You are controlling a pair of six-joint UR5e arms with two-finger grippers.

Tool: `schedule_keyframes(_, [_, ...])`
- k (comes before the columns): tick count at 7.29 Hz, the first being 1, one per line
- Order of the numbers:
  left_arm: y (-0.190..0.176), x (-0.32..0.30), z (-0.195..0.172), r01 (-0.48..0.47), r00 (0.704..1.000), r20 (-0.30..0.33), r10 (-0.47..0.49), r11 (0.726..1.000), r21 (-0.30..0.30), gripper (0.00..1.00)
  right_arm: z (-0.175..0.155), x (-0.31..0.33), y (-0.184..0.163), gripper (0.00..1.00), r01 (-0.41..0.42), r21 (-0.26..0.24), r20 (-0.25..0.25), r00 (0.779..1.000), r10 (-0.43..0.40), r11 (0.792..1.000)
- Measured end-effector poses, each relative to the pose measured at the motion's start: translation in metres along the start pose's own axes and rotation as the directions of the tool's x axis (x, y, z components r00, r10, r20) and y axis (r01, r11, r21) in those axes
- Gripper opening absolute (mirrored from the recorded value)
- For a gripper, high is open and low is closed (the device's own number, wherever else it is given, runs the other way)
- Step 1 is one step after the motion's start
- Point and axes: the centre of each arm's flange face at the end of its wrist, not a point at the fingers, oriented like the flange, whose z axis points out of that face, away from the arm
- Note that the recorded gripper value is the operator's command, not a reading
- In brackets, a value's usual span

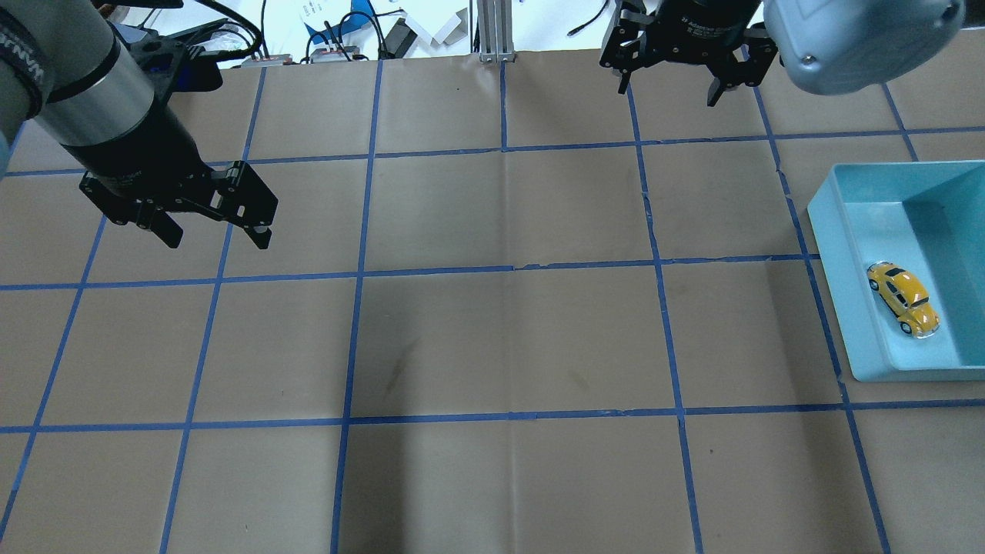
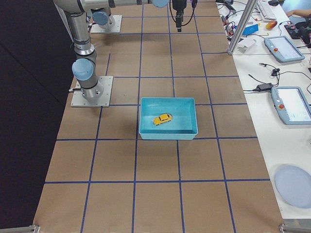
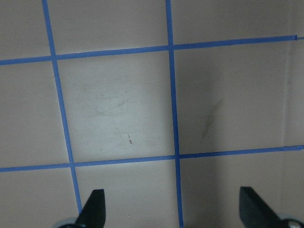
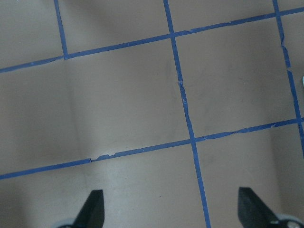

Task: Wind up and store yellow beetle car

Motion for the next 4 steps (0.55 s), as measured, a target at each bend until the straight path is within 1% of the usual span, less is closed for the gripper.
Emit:
schedule_keyframes(1, [0.0002, 0.0, -0.0001, 0.0, 1.0, 0.0, 0.0, 1.0, 0.0, 1.0, 0.001, 0.0008, 0.0024, 1.0, 0.022, -0.013, -0.005, 1.0, -0.022, 1.0])
schedule_keyframes(4, [0.0006, 0.0004, 0.0001, -0.002, 1.0, 0.0, 0.002, 1.0, 0.0, 1.0, 0.0018, 0.0017, 0.0051, 1.0, 0.062, -0.02, -0.005, 0.998, -0.062, 0.998])
